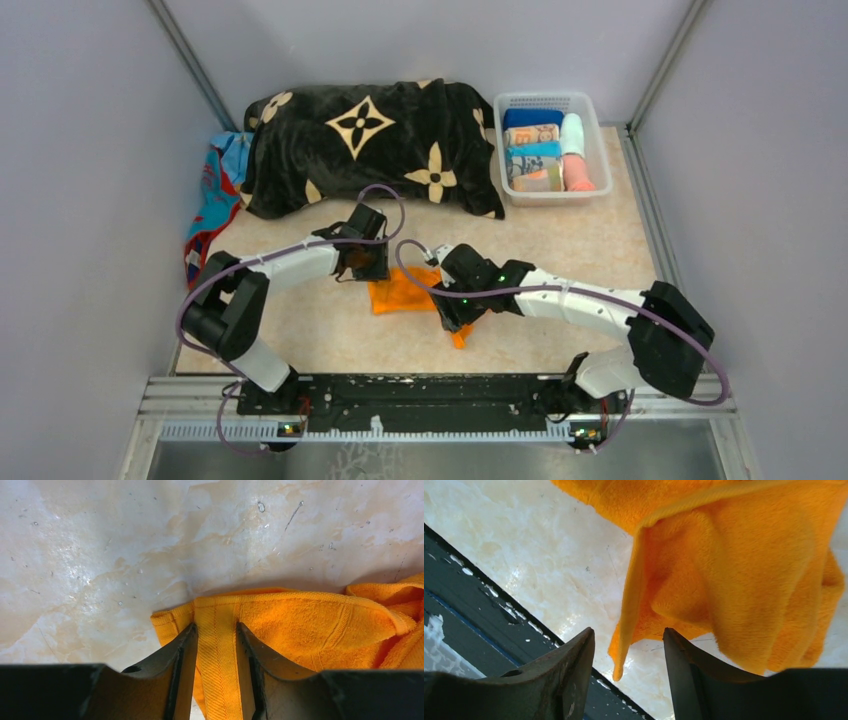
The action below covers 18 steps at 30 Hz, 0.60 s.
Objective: Roll the towels
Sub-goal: Flatten out the towel at the center of the board.
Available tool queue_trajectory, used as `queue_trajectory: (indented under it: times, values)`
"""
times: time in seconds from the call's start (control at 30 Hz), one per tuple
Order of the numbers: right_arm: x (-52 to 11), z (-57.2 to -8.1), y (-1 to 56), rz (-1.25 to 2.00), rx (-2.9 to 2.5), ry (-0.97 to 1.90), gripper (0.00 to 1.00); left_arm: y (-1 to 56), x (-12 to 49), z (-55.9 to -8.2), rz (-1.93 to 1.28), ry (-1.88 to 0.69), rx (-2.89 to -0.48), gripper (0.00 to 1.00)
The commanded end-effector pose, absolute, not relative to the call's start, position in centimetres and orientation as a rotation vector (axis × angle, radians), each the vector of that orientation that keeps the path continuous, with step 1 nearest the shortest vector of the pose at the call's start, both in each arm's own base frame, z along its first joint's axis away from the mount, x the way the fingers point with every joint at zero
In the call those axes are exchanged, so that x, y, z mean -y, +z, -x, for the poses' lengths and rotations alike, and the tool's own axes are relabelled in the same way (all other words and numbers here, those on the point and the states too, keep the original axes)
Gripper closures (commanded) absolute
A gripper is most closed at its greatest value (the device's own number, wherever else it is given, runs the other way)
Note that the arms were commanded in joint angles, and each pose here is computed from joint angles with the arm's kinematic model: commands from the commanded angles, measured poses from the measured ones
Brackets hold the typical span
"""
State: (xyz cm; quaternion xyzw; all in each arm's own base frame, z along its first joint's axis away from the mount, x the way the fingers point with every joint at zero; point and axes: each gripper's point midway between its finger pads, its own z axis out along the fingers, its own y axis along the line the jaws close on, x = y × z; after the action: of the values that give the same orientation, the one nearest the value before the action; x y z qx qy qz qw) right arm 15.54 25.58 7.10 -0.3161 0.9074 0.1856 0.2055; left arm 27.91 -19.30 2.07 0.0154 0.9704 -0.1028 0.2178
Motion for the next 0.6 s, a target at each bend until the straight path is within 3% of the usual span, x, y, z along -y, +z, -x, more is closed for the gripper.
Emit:
queue_trajectory:
  times: [0.0, 0.1, 0.23, 0.37, 0.57]
  values:
    - [-27.1, -14.8, 6.1, 0.884, -2.535, 0.561, 0.52, -0.5, 16.2, -25.6, -0.021, -0.134, -2.781, 0.59]
    - [-27.0, -15.1, 5.6, 0.887, -2.548, 0.531, 0.67, -0.5, 16.3, -25.4, -0.008, -0.15, -2.784, 0.59]
    - [-25.9, -16.5, 5.6, 0.855, -2.549, 0.414, 1.0, -0.5, 15.9, -25.4, 0.005, -0.146, -2.776, 0.59]
    - [-22.7, -20.6, 7.9, 0.648, -2.518, 0.308, 1.0, -0.3, 15.8, -25.2, 0.013, -0.15, -2.771, 0.59]
    - [-12.2, -29.5, 12.2, 0.025, -2.423, 0.168, 0.99, -0.4, 15.5, -24.9, 0.025, -0.156, -2.764, 0.6]
